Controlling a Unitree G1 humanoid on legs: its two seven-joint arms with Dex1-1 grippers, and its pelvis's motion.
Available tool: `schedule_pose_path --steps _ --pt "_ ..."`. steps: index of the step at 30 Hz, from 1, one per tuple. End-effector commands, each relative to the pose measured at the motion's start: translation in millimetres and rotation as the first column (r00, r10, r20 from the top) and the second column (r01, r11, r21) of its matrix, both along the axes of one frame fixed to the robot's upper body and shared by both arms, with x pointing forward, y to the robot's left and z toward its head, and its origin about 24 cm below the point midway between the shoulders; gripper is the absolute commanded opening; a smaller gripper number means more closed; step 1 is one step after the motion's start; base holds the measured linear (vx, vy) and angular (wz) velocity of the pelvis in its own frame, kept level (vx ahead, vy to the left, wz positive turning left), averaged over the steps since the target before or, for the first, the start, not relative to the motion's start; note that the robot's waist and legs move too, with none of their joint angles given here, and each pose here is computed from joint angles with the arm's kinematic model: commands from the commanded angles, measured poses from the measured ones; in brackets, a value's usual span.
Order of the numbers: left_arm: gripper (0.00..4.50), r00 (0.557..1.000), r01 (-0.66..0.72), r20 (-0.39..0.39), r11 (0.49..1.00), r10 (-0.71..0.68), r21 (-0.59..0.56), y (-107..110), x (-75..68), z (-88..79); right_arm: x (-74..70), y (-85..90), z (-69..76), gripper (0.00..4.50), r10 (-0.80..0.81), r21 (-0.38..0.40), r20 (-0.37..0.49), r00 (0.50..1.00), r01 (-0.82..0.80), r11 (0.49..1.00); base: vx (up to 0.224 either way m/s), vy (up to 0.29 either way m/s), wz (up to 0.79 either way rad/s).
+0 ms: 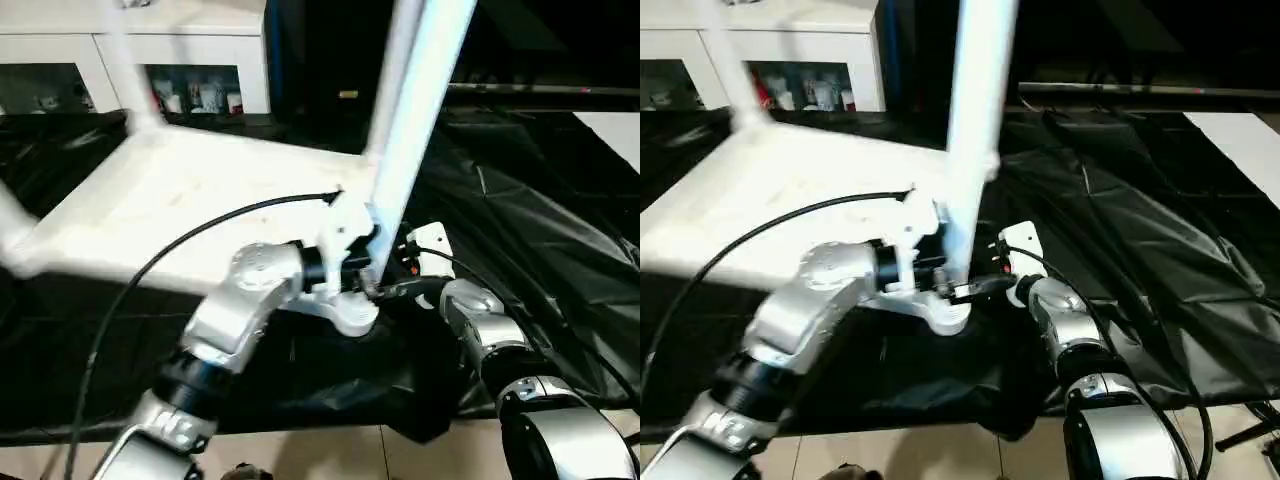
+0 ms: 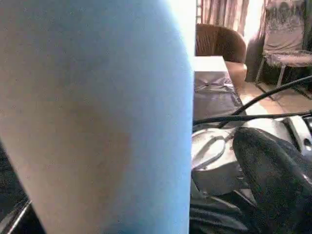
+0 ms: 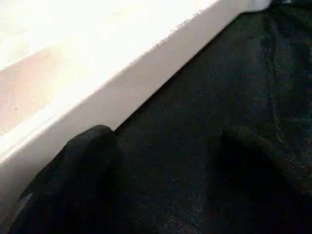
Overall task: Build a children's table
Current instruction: Rotate table base
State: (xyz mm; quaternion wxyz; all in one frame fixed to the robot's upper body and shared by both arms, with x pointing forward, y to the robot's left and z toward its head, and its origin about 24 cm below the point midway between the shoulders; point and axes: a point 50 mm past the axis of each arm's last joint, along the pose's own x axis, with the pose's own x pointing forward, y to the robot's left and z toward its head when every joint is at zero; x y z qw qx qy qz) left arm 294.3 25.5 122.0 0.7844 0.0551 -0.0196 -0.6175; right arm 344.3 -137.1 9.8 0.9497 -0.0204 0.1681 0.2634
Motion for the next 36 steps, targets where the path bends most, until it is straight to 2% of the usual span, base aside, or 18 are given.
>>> schedule_pose_path --steps 1,5,9,11,13,15,17,20,23,25,28,29,30,32,36 --pt "4.48 0.997 0.078 0.021 0.997 -0.078 0.008 -21 -8.2 1.3 -2.0 31.7 7.2 4.19 0.158 0.036 0.038 0.987 -0.159 0.987 0.000 0.000 0.00" --pt "4.48 0.998 0.057 0.039 0.998 -0.058 0.009 -24 -5.5 -1.2 -1.9 28.2 7.8 4.19 0.156 0.031 0.041 0.987 -0.158 0.987 0.000 0.000 0.00" --pt "4.48 0.998 -0.002 0.062 0.999 0.000 0.042 -23 3.4 -4.7 0.7 21.2 8.8 4.19 0.109 -0.008 0.065 0.992 -0.109 0.994 0.000 0.000 0.00" --pt "4.48 0.995 -0.066 0.077 0.995 0.061 0.069 -16 11.9 -7.3 4.1 14.9 11.1 4.19 0.050 -0.024 0.084 0.995 -0.048 0.999 0.000 0.000 0.00" --pt "4.48 0.988 -0.129 0.098 0.986 0.119 0.107 -1 21.2 -11.0 8.7 3.8 15.4 4.19 -0.036 -0.015 0.105 0.994 0.038 0.999 0.000 0.000 0.00" --pt "4.48 0.987 -0.144 0.087 0.983 0.134 0.117 11 23.1 -12.4 10.2 -2.2 18.0 4.19 -0.072 0.002 0.116 0.991 0.073 0.997 0.000 0.000 0.00" --pt "4.48 0.988 -0.141 0.074 0.983 0.133 0.116 16 22.7 -12.9 10.4 -4.8 18.7 4.19 -0.082 0.008 0.117 0.990 0.082 0.997 0.000 0.000 0.00" --pt "4.48 0.996 -0.082 0.041 0.982 0.076 0.172 35 14.0 -20.1 9.5 -13.9 20.3 4.19 -0.092 0.010 0.129 0.987 0.092 0.996 0.000 0.000 0.00" --pt "4.48 1.000 -0.026 0.007 0.979 0.025 0.202 46 5.9 -25.4 8.5 -20.4 20.8 4.19 -0.096 0.013 0.129 0.987 0.095 0.995 0.000 0.000 0.00" --pt "4.48 0.998 0.042 -0.057 0.971 -0.030 0.237 60 -3.7 -32.3 6.0 -30.1 21.5 4.19 -0.070 0.001 0.128 0.989 0.071 0.997 0.000 0.000 0.00" --pt "4.48 0.994 0.078 -0.100 0.958 -0.052 0.277 73 -8.7 -37.4 2.9 -38.3 22.4 4.19 -0.021 -0.027 0.121 0.992 0.024 0.999 0.000 0.000 0.00" --pt "4.48 0.993 0.076 -0.111 0.953 -0.045 0.295 78 -8.4 -39.6 1.5 -41.5 23.4 4.19 0.007 -0.046 0.125 0.992 -0.001 0.999 0.000 0.000 0.00" --pt "4.21 0.992 0.067 -0.120 0.947 -0.030 0.315 83 -7.0 -41.8 -0.5 -44.7 24.7 4.19 0.041 -0.066 0.128 0.991 -0.032 0.997 0.000 0.000 0.00" --pt "4.14 0.992 0.044 -0.123 0.931 0.001 0.363 92 -1.3 -47.1 -6.7 -50.3 27.6 4.19 0.135 -0.103 0.123 0.983 -0.123 0.987 0.000 0.000 0.00" --pt "3.74 0.993 0.000 -0.106 0.909 0.048 0.416 96 7.5 -53.1 -17.3 -54.5 29.8 4.19 0.271 -0.153 0.096 0.958 -0.255 0.955 0.000 0.000 0.00"
